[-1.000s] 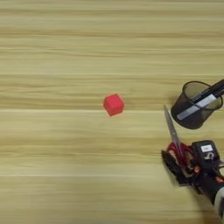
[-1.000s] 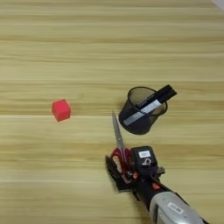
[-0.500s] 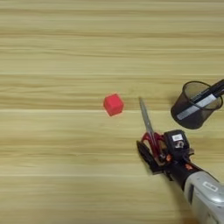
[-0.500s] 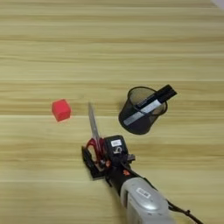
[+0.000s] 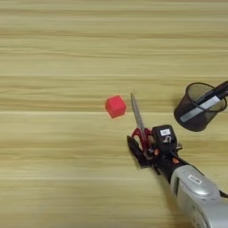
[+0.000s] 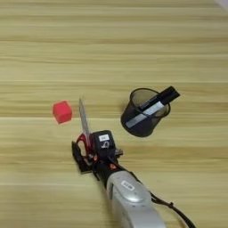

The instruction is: Move the objects on the table

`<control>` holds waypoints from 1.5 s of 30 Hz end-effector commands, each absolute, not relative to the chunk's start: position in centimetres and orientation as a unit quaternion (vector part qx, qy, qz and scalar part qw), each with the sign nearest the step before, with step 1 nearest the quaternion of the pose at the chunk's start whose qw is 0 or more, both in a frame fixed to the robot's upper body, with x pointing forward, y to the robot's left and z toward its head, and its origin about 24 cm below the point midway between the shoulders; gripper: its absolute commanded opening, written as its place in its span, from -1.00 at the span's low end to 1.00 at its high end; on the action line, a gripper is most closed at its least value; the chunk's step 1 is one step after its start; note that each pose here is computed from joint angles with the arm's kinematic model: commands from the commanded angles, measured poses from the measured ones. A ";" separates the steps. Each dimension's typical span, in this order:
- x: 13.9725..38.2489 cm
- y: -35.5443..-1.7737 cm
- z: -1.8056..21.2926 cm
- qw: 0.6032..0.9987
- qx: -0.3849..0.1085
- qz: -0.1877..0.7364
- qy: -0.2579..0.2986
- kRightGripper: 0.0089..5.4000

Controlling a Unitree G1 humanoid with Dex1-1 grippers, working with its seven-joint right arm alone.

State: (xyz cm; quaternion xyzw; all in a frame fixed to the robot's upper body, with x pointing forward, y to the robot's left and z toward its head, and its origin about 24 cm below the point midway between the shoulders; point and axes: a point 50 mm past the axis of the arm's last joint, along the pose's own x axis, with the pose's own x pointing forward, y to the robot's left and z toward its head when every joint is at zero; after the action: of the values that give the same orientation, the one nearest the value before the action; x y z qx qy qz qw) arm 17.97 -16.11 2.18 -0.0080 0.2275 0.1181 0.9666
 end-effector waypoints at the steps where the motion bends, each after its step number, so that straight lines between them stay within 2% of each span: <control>1: 17.2 -15.7 0.4 0.953 0.004 0.122 0.278 0.43; 10: 17.1 -15.7 0.3 0.953 -0.002 0.121 0.276 0.43; 11: 17.1 -15.7 0.3 0.954 -0.007 0.124 0.274 0.56; 23: 17.8 -15.6 1.7 0.969 -0.029 0.130 0.208 0.99; 27: 17.9 -15.4 2.3 0.973 -0.034 0.136 0.184 0.99; 34: 18.4 -15.6 3.2 0.979 -0.075 0.127 0.139 0.99; 41: 18.9 -15.1 3.9 0.982 -0.063 0.134 0.115 0.99; 45: 19.4 -15.2 4.6 0.985 -0.077 0.127 0.090 0.99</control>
State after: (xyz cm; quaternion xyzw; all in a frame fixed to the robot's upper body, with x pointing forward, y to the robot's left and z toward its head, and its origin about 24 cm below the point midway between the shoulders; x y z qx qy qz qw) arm 18.11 -15.20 2.38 -0.0580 0.1614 0.1313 0.9764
